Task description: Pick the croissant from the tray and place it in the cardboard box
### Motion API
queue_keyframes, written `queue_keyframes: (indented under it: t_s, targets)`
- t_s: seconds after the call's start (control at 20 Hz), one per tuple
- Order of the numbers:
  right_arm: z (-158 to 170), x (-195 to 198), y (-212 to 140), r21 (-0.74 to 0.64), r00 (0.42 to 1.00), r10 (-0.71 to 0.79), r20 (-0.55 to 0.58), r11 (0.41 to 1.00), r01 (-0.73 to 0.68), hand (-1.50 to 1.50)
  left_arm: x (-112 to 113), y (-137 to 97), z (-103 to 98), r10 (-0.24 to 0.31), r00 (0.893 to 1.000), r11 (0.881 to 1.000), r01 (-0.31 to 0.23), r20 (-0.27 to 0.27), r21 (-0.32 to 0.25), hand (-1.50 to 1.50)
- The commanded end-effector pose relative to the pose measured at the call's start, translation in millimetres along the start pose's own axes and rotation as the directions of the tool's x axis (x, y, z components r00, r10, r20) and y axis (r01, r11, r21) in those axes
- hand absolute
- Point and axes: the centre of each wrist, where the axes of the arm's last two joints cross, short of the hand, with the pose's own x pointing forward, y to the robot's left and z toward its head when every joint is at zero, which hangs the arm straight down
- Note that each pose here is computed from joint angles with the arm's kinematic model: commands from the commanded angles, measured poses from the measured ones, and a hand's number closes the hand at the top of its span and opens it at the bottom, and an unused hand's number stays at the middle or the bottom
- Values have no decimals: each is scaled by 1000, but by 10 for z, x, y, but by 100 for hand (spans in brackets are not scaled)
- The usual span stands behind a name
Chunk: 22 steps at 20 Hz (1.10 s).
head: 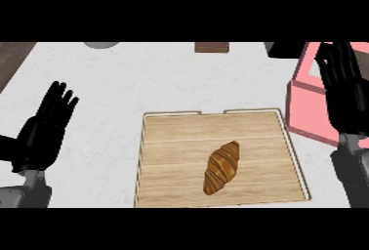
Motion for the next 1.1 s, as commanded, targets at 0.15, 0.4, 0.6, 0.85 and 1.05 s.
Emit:
queue_keyframes:
  t_s: [0.15, 0.4, 0.6, 0.85, 1.05]
  targets:
    - [179, 553, -48, -192, 957, 253, 143, 955, -224, -150, 177, 104, -8, -287, 946, 949, 302, 153, -85, 0]
    - [459, 474, -333, -222, 816, 576, -53, 790, -572, -150, 285, 158, 5, -430, 885, 875, 457, 178, -157, 0]
    - [942, 511, -85, -172, 738, 675, 13, 729, -663, -150, 177, 55, 60, -441, 875, 854, 477, 198, -206, 0]
    - [1251, 729, 78, -59, 549, 835, 49, 551, -833, -150, 154, -56, -31, -440, 865, 844, 490, 239, -217, 0]
    - [1467, 889, 212, 92, 419, 907, -49, 422, -902, -150, 157, -132, -35, -446, 856, 826, 506, 263, -247, 0]
